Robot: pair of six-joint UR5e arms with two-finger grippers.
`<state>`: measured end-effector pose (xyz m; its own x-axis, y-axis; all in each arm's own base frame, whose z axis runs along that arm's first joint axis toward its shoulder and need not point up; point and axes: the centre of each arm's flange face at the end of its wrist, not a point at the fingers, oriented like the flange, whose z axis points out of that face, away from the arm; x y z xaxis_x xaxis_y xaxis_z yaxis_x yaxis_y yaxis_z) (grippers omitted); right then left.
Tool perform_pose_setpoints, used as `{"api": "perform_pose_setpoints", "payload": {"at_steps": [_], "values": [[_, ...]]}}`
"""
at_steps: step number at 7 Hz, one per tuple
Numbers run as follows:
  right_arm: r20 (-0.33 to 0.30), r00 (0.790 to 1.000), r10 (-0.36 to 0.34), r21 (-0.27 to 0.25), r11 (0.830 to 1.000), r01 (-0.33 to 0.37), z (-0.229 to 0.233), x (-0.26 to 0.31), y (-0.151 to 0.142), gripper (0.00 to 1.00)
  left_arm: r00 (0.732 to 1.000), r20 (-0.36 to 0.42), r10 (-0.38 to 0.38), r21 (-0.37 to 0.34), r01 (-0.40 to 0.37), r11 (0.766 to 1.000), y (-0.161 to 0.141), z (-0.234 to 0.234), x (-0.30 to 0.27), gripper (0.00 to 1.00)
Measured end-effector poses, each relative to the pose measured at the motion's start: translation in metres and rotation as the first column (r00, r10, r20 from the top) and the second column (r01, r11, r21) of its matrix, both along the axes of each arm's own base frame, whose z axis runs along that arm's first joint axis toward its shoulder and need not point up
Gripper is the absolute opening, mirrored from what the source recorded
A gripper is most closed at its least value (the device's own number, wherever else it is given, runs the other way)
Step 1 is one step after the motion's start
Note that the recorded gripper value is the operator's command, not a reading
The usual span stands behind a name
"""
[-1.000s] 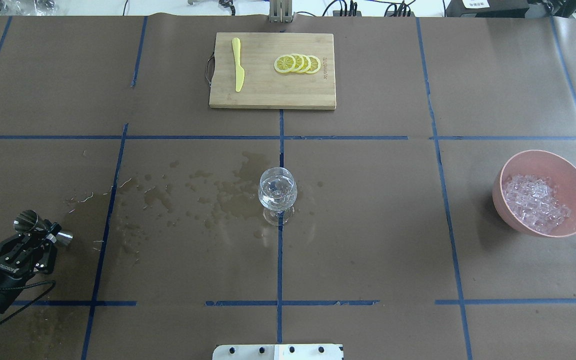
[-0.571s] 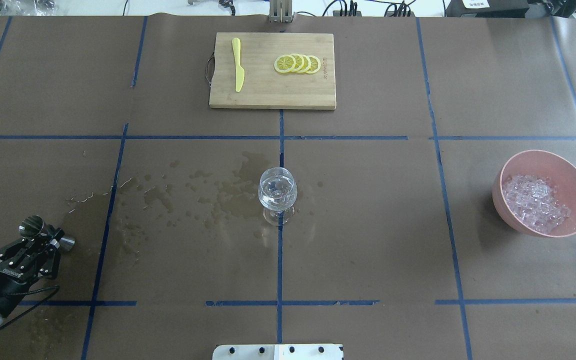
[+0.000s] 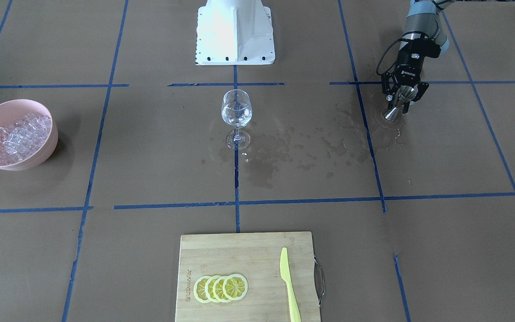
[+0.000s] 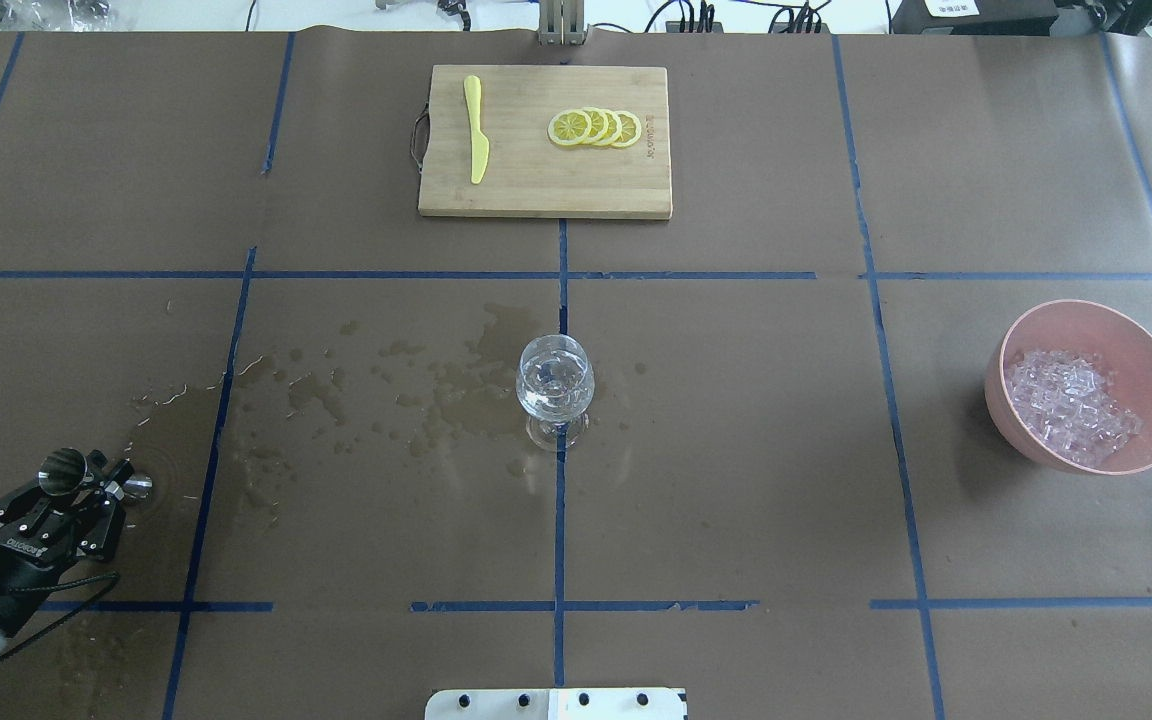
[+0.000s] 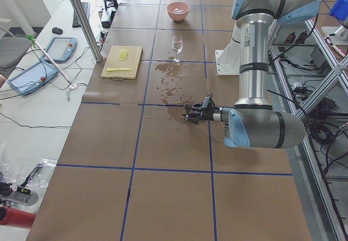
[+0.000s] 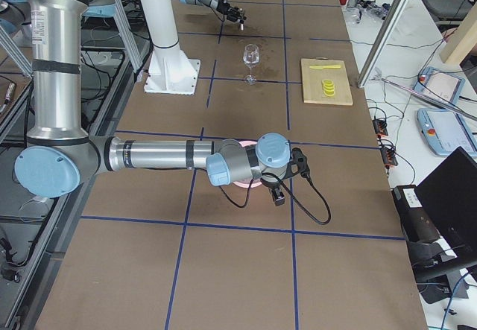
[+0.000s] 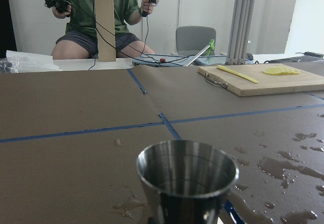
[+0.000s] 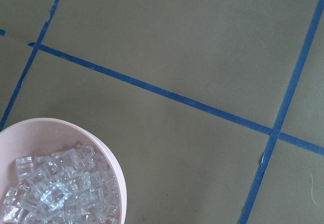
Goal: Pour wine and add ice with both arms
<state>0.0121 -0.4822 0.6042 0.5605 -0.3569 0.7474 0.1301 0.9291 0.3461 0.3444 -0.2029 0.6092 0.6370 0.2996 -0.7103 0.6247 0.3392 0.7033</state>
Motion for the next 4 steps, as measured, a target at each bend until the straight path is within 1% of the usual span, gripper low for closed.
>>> {"api": "perform_pose_setpoints", "payload": {"at_steps": [1, 2, 3, 4], "values": [[0.0, 1.0, 0.0, 0.002, 1.0, 0.0, -0.0011, 0.0001, 0.0009, 1.0, 1.0, -0.005, 0.003, -0.001, -0.003, 1.0, 0.0002, -0.0002, -0.0002, 0.97], [0.002, 1.0, 0.003, 0.001, 1.0, -0.003, -0.0036, 0.0002, 0.0025, 1.0, 1.0, -0.017, 0.02, -0.002, -0.02, 1.0, 0.0016, -0.0003, -0.0004, 0.99], [0.003, 1.0, 0.012, -0.005, 1.0, -0.012, -0.0063, 0.0003, 0.0041, 1.0, 0.998, -0.023, 0.059, -0.004, -0.059, 0.998, 0.004, 0.0012, -0.0016, 0.99], [0.005, 1.0, 0.018, -0.011, 1.0, -0.018, -0.0083, 0.0004, 0.0049, 1.0, 0.994, -0.008, 0.11, -0.005, -0.11, 0.994, 0.0061, 0.0073, -0.0085, 0.99]]}}
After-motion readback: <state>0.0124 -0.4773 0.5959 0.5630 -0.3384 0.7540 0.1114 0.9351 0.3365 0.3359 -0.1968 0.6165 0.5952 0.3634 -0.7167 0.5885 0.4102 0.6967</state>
